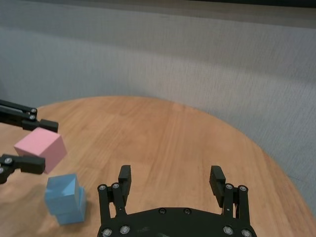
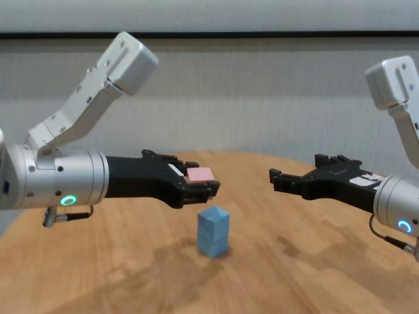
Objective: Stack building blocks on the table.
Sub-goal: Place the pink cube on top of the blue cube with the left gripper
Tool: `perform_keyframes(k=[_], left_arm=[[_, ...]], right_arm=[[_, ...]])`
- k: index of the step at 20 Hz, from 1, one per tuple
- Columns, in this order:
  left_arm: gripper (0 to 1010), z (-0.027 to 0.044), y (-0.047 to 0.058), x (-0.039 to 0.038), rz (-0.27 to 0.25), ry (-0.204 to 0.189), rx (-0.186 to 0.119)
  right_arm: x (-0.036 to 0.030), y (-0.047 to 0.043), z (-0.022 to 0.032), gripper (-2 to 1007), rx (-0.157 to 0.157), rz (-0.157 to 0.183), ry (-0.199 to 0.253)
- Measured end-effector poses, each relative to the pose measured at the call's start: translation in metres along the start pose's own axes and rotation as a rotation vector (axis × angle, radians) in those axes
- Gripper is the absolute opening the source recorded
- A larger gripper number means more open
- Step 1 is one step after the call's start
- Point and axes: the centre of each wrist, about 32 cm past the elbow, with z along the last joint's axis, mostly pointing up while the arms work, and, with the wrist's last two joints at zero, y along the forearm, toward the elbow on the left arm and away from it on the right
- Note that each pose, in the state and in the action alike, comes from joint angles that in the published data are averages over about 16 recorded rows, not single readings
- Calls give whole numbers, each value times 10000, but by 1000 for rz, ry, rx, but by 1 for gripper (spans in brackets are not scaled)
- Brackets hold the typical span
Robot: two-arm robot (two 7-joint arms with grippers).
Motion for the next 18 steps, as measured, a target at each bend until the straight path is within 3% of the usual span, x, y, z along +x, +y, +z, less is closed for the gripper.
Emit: perform_keyframes(k=[9,18], left_arm=[[538,-4,-74,-55,-22,5,-5],[538,-42,-150,-46,-31,15,-3]], right_arm=[[0,0,0,1001,0,0,0],[0,0,0,1001,0,0,0]])
